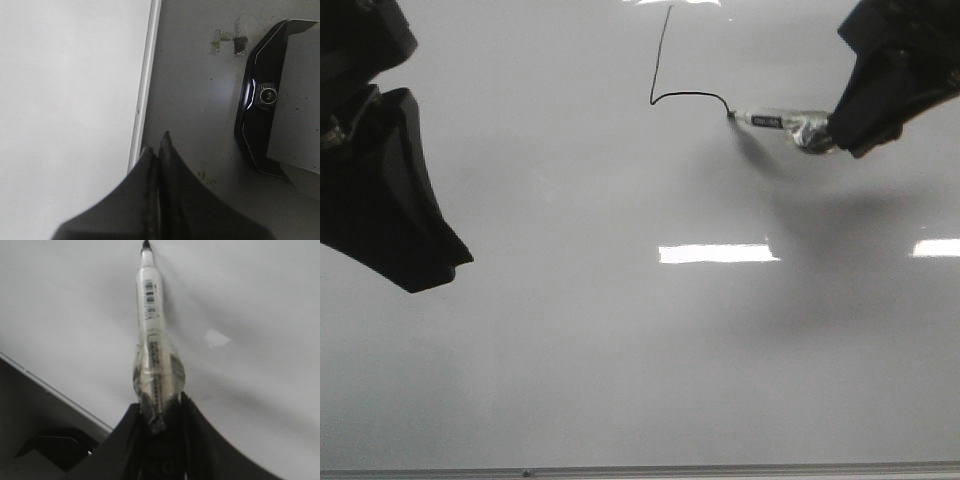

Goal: Write number 5 on whiteboard

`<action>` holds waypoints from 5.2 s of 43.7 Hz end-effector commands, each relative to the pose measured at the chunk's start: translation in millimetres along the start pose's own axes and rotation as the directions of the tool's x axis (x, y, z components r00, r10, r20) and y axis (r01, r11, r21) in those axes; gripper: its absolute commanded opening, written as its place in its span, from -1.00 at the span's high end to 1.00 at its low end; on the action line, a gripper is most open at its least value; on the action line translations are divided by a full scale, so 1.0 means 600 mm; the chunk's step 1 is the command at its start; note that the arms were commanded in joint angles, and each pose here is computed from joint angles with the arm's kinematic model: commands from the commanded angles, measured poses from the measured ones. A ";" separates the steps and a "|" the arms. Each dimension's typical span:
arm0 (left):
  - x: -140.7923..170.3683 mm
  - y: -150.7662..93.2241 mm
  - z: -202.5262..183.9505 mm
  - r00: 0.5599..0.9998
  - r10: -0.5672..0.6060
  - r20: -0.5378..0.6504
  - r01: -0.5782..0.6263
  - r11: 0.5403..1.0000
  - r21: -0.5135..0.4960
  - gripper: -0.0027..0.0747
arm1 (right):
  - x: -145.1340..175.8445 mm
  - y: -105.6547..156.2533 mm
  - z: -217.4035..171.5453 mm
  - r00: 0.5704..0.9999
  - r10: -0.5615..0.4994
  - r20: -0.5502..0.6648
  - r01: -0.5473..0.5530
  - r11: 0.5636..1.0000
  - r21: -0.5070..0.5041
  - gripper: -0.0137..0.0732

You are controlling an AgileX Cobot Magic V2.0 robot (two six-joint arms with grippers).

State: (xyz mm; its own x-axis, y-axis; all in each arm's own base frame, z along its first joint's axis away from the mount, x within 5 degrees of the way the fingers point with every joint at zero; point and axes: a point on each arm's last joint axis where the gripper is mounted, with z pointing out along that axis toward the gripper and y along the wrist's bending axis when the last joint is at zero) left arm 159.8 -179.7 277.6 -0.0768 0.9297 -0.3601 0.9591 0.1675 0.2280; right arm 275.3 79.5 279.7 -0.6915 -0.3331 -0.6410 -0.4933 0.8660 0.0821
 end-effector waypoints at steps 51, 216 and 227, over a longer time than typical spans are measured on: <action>-0.015 0.004 -0.025 0.996 -0.022 0.085 0.024 0.999 -0.027 0.98 | -0.116 0.050 -0.043 0.950 -0.035 0.310 0.043 0.999 -0.018 0.83; 0.188 0.124 -0.175 0.558 -0.598 0.575 0.823 0.489 -0.289 0.98 | 0.175 0.070 -0.226 0.874 0.043 0.483 -0.142 0.975 0.171 0.46; 0.290 0.125 -0.165 0.354 -0.612 0.707 0.928 0.133 -0.349 0.98 | 0.209 0.078 -0.235 0.844 0.032 0.535 -0.153 0.971 0.184 0.84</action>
State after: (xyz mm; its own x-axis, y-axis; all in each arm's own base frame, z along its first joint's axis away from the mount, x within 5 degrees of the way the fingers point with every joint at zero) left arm 187.2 14.5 310.3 -0.5445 0.1006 -0.8327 0.0926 0.9939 0.0595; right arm 90.3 27.5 296.4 -0.4078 -0.0988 -0.9077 -0.3002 0.9534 0.0312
